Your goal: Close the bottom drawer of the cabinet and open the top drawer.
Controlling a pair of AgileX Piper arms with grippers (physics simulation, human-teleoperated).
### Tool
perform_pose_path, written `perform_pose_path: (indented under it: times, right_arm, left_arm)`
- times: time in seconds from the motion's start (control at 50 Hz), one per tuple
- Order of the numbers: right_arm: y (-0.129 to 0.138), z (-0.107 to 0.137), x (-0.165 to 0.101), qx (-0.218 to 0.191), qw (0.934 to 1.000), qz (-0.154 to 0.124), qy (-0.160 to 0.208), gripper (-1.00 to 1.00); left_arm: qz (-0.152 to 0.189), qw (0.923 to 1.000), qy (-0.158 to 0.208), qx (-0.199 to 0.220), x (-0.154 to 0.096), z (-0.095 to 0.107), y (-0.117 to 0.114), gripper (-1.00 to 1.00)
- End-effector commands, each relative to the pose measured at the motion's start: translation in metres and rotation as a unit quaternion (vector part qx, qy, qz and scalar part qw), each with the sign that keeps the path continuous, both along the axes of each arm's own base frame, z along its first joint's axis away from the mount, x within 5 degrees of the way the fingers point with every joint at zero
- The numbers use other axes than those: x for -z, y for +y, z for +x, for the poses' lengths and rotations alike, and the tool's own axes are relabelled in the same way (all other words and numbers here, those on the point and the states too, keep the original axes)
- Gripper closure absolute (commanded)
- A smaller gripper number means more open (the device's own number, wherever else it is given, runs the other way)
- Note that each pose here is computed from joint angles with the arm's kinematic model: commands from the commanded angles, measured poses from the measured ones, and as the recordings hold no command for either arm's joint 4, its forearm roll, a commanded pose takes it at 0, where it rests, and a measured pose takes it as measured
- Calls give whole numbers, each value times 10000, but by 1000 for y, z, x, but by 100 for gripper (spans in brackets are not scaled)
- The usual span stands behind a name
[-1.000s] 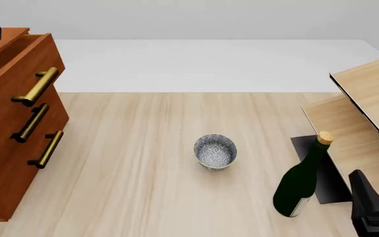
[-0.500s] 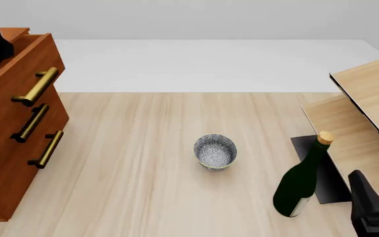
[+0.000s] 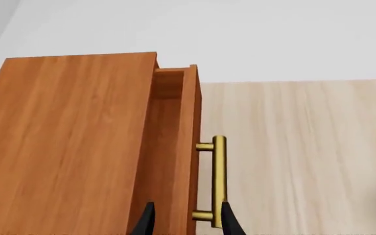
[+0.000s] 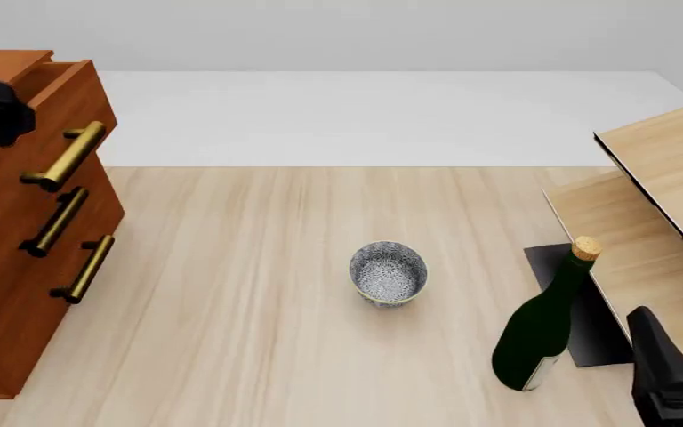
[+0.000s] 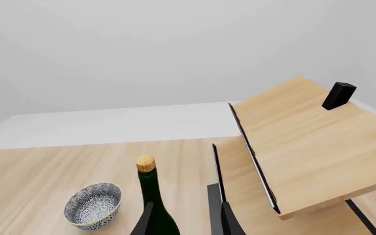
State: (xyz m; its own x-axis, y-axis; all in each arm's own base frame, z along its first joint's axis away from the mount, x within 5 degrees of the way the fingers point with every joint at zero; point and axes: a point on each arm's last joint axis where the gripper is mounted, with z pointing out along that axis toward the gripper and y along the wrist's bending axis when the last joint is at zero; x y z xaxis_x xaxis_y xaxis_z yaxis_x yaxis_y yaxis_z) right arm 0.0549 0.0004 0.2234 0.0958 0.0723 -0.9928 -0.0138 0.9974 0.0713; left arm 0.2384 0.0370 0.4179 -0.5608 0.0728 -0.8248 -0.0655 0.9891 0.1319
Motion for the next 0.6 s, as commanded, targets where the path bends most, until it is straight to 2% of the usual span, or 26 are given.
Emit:
perform_pose_path:
  times: [0.02,0.6]
  right_arm:
    - [0,0,0,-2,10000,-4,-1,-100]
    - [0,0,1,-5,10000,-17,-3,-100]
  left_arm:
    - [-58,9999,71,-54,10,0,1,-100]
    - [-292,9993,239,-65,39,6,-5,-100]
